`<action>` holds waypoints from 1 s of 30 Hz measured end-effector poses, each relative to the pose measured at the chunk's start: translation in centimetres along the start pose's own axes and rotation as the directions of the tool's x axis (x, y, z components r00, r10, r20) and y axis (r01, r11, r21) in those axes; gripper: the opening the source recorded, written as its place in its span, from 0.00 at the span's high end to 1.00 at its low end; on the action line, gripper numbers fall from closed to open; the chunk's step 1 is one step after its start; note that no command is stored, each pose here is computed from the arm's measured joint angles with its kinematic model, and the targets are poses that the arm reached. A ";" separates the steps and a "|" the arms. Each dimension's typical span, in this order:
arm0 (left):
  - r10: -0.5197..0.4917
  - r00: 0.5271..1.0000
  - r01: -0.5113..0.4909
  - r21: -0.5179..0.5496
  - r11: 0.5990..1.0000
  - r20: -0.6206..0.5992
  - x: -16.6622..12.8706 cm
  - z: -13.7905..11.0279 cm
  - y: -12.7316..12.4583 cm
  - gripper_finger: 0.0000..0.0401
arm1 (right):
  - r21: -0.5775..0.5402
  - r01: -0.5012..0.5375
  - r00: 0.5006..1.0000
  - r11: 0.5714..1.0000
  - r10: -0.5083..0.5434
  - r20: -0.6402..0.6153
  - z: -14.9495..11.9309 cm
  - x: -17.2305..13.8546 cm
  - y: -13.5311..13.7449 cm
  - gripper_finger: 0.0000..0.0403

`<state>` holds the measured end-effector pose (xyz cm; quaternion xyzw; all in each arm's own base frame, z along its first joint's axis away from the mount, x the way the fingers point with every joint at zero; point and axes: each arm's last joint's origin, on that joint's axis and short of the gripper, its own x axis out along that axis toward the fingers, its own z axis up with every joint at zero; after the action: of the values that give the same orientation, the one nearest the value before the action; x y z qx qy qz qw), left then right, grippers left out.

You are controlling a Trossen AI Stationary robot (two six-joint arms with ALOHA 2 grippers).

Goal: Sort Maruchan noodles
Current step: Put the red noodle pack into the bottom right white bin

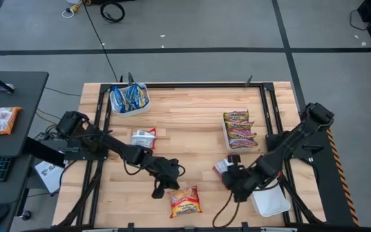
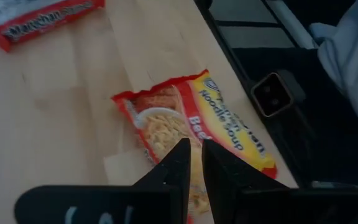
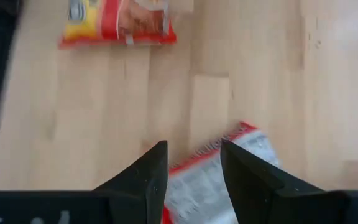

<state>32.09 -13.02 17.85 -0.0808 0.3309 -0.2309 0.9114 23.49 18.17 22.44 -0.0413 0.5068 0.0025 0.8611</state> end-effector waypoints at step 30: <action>-0.321 0.919 0.339 0.046 0.940 -0.227 -0.4 -1.8 -0.4 0.89 | 0.256 0.564 0.677 0.785 -0.263 -0.687 4.0 12.1 3.1 0.46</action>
<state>30.52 -13.20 16.83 -0.0711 0.3997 -0.4025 0.8205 32.72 21.08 13.60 0.0427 0.7218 -0.3290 0.6074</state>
